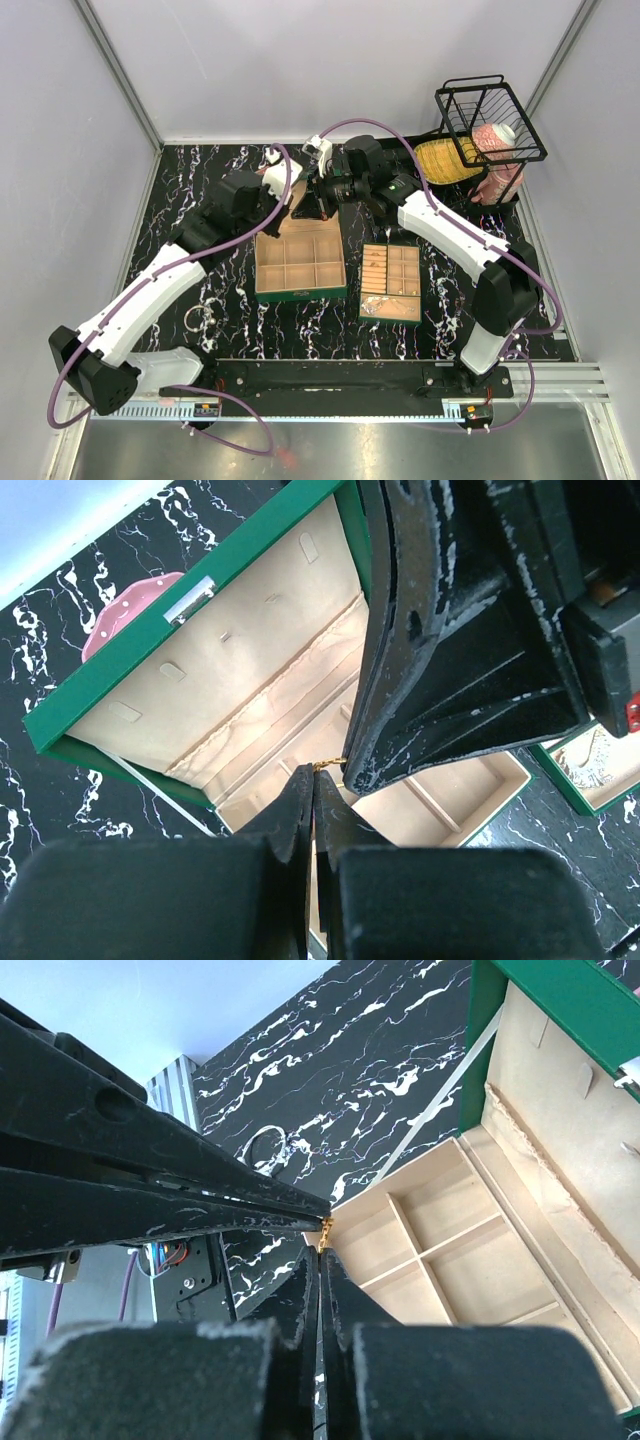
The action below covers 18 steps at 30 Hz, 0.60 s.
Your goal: Organize the mixed jewelry
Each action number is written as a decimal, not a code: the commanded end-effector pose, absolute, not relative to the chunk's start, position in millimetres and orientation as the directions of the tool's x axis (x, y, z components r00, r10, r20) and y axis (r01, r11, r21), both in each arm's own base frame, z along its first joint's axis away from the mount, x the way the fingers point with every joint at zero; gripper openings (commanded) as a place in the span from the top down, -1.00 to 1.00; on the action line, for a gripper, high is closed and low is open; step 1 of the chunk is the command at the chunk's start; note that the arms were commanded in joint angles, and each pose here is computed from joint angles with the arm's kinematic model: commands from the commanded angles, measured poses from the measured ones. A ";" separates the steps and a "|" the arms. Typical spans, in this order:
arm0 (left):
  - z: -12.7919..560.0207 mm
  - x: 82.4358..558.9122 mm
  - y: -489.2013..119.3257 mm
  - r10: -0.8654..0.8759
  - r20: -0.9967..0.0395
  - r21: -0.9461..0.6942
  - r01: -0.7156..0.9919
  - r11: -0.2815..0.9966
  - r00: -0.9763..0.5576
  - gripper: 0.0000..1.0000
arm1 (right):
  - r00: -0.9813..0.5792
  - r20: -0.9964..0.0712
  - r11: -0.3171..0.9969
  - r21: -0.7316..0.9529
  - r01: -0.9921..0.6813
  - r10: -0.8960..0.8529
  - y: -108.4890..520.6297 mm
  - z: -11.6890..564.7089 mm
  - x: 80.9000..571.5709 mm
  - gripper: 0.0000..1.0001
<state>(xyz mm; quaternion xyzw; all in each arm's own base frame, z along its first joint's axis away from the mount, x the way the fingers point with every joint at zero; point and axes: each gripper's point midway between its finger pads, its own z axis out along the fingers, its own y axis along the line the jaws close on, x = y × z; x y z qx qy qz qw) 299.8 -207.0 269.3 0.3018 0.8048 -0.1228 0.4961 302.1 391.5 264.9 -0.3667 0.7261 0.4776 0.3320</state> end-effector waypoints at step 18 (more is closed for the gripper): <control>366.0 255.5 -202.9 0.187 -0.975 0.012 0.809 0.588 -0.122 0.06 | -0.319 -0.934 0.221 0.280 -0.934 -0.162 346.6 338.0 276.9 1.00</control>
